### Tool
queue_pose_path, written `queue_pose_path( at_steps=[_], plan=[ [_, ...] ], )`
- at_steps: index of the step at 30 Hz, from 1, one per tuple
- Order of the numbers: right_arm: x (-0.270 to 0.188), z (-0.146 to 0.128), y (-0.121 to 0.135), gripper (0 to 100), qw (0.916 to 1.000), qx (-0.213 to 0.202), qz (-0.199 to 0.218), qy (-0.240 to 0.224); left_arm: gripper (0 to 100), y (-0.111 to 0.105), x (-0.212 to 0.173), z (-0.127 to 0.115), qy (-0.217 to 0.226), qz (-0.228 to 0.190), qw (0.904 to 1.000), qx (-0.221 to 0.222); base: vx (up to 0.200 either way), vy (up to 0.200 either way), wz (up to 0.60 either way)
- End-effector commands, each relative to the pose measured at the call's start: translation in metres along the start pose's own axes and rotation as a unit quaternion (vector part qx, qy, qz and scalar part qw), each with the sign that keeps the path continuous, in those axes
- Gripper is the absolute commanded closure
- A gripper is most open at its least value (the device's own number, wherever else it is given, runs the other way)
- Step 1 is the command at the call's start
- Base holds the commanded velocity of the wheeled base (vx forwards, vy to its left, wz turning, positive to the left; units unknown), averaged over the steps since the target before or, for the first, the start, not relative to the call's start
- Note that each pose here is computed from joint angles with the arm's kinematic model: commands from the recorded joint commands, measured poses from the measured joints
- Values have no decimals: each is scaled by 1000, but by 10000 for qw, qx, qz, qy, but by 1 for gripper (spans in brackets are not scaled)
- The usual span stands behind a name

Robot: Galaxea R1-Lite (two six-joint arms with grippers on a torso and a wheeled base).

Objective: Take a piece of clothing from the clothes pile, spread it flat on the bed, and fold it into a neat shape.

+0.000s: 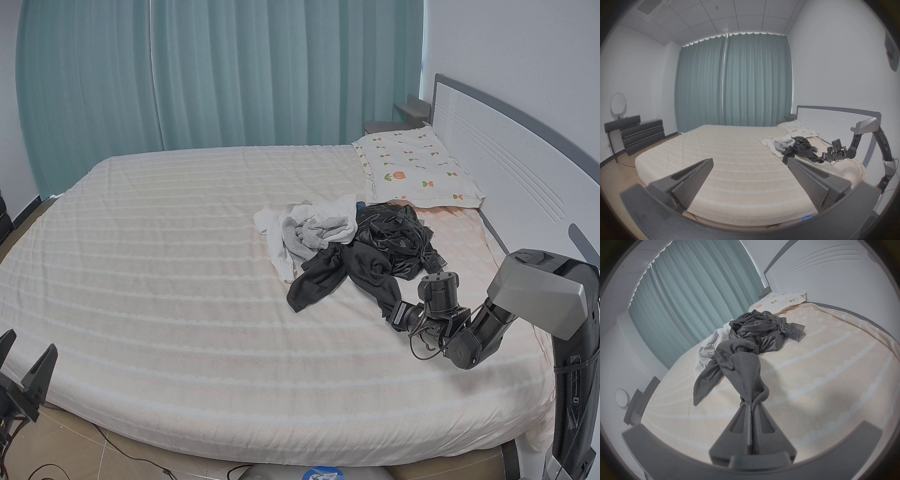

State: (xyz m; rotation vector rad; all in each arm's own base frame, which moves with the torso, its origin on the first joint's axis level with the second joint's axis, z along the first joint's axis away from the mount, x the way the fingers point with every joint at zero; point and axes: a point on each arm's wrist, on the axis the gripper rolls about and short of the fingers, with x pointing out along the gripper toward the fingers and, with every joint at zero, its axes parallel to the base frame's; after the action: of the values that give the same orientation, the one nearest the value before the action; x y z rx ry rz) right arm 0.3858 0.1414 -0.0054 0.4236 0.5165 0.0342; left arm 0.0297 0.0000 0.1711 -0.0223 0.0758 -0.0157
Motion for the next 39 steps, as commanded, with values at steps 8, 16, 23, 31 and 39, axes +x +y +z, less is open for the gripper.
queue_pose_path(
  at_steps=[8, 16, 23, 31, 39],
  plan=[
    [-26, 6, 6, 100, 9987, 59, 250, -431, 0, -74, 268, -84, 2155, -590, 9703, -928, 0, 0, 0],
    [-24, 1, 3, 100, 9991, 66, 210, -367, 0, -131, 340, -117, 2601, -830, 9549, -1169, 0, 0, 0],
    [-25, -4, 0, 100, 9993, 56, 175, -327, 0, -172, 389, -128, 2754, -849, 9395, -1851, 0, 0, 0],
    [-34, -6, -3, 100, 9993, 160, 170, -286, 0, -200, 410, -149, 2723, -979, 9331, -2135, 0, 0, 0],
    [-47, -9, -8, 100, 9991, 259, 226, -239, 0, -213, 436, -156, 2843, -954, 9300, -2128, 0, 0, 0]
  ],
)
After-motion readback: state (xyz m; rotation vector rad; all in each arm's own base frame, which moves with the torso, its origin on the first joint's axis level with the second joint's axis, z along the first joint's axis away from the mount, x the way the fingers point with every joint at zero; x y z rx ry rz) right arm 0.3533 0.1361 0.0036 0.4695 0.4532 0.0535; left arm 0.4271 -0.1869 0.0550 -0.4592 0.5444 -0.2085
